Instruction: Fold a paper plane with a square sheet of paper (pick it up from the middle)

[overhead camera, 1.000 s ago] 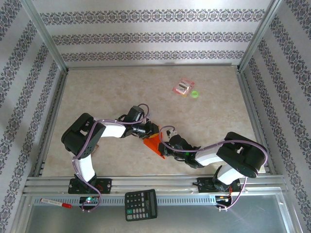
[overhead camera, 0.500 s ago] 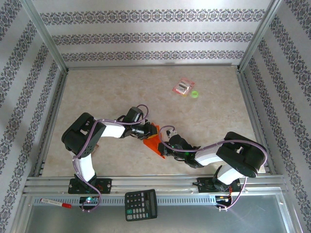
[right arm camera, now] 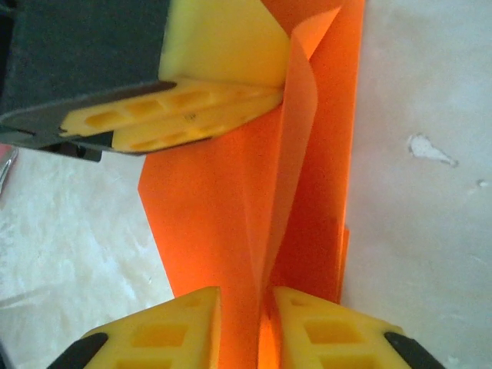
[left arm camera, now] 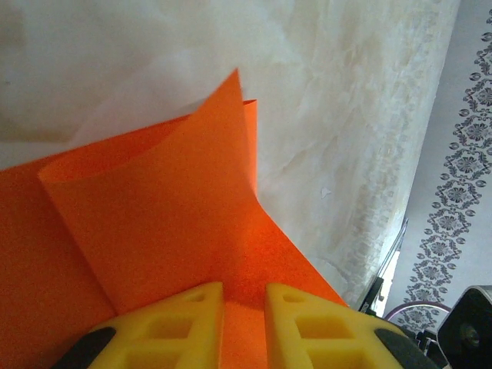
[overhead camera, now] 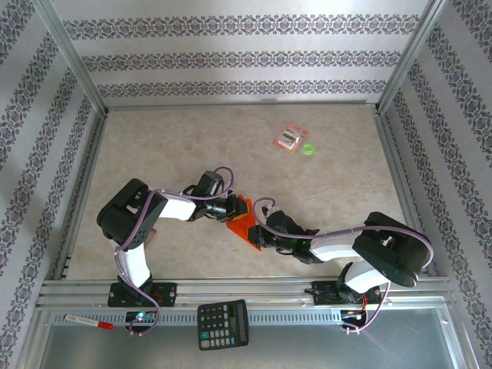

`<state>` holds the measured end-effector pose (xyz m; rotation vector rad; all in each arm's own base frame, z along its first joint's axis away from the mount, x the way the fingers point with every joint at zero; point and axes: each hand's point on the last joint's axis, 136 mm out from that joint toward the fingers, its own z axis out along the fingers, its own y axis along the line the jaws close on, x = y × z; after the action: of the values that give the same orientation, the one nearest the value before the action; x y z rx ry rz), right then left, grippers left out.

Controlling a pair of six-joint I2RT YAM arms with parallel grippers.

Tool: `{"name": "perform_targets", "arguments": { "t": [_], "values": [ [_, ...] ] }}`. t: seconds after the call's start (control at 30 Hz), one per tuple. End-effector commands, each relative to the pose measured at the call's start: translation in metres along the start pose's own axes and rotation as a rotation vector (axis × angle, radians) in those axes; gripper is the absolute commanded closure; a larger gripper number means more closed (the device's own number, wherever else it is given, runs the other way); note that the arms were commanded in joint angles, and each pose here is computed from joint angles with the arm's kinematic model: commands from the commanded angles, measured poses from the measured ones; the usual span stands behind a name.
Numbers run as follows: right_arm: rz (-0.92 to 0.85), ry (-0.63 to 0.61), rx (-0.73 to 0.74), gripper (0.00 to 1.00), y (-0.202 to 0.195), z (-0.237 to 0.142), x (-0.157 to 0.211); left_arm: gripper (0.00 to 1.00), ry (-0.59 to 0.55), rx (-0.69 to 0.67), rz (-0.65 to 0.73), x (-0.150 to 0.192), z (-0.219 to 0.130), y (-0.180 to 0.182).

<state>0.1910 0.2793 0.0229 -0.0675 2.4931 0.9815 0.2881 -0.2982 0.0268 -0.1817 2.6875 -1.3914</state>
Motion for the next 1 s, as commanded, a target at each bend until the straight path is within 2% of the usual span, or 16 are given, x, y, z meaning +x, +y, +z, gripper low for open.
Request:
{"name": "perform_targets", "arguments": {
  "t": [0.0, 0.2, 0.43, 0.63, 0.97],
  "values": [
    [0.011, 0.082, 0.066, 0.74, -0.019, -0.010, 0.017, 0.78, 0.009, -0.070, -0.044, 0.007, 0.001, 0.029],
    [0.031, 0.062, 0.052, 0.75, -0.019, -0.021, 0.013, 0.78, 0.011, -0.066, -0.043, 0.008, 0.001, 0.028],
    [0.043, 0.067, 0.009, 0.88, -0.009, -0.019, 0.010, 0.78, 0.014, -0.067, -0.040, 0.007, 0.001, 0.027],
    [0.026, 0.102, -0.002, 0.96, -0.007, -0.014, 0.015, 0.77, 0.008, -0.052, -0.042, 0.006, 0.001, 0.025],
    [0.032, 0.111, 0.036, 1.00, -0.020, -0.013, 0.022, 0.69, -0.025, 0.053, -0.004, -0.005, -0.017, -0.013]
  ]
}}
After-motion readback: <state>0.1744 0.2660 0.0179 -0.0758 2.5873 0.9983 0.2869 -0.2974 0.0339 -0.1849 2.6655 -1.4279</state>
